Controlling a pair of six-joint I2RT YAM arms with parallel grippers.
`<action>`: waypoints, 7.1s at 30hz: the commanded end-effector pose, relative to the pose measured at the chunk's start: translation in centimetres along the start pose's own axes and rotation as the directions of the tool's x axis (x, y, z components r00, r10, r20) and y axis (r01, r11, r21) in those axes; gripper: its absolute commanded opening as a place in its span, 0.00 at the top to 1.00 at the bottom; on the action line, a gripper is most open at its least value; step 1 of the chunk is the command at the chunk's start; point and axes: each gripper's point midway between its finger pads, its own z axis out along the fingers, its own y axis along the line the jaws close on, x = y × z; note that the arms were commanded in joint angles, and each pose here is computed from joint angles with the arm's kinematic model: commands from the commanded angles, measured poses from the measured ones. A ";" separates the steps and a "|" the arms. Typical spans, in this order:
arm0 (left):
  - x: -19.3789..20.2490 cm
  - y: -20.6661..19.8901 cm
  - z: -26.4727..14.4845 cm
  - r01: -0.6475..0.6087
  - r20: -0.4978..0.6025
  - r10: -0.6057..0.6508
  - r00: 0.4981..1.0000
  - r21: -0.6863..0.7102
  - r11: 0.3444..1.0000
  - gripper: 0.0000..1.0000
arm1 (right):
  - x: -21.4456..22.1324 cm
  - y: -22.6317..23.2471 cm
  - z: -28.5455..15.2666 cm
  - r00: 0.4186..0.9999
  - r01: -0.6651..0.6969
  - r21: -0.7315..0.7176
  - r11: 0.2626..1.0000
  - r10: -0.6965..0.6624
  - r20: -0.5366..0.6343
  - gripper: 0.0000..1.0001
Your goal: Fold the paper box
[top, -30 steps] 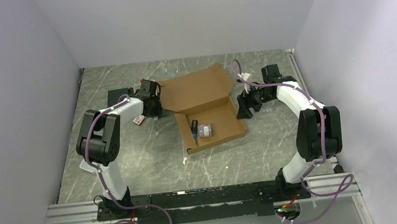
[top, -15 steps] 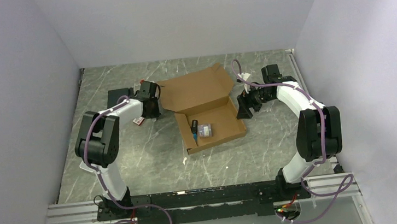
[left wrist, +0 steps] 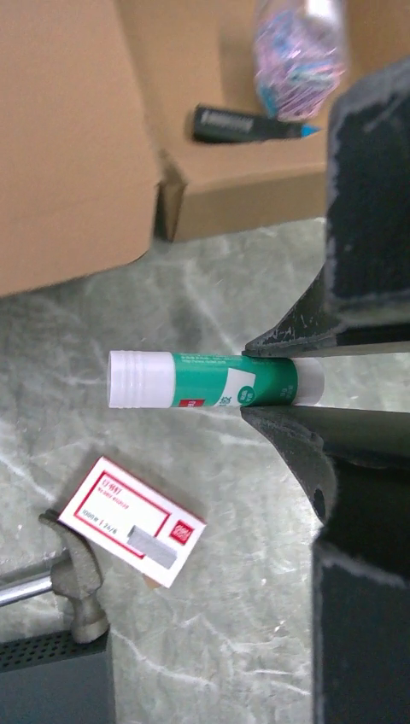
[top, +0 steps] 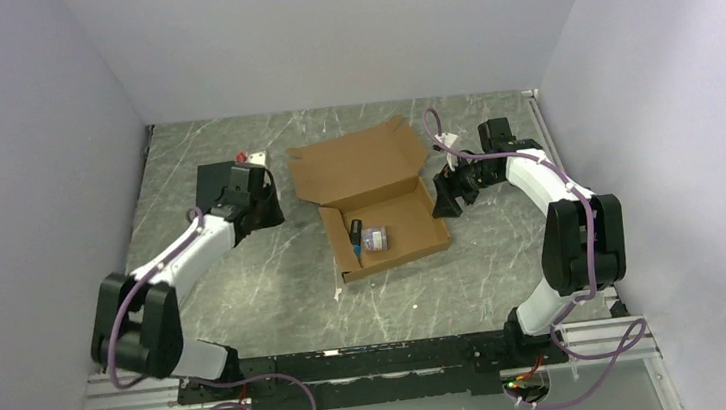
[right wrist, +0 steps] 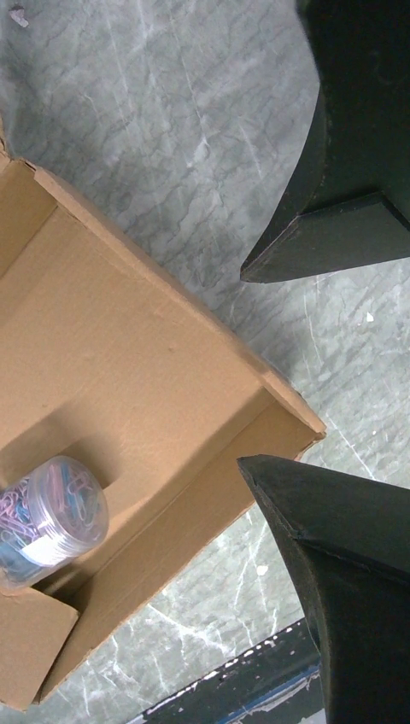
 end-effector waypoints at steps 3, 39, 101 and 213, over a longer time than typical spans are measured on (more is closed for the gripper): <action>-1.9 -4.2 -5.6 -0.050 0.166 0.002 0.986 0.284 0.958 1.00 | -2.1 0.5 -1.2 0.996 0.069 0.001 0.998 -0.069 0.062 0.22; 1.6 -23.4 0.0 -0.578 0.165 0.570 0.805 0.433 0.692 0.64 | -2.2 0.6 -1.4 0.995 0.083 0.005 0.997 -0.083 0.062 0.22; 5.3 -9.8 0.7 -0.093 -0.155 0.083 0.984 -0.055 0.994 0.55 | -2.2 0.8 -1.5 0.994 0.088 -0.002 0.996 -0.087 0.066 0.22; 1.5 0.0 -2.9 0.083 -0.023 -0.082 0.996 0.078 0.993 0.98 | -2.4 1.3 -1.8 0.991 0.106 -0.011 0.994 -0.105 0.077 0.22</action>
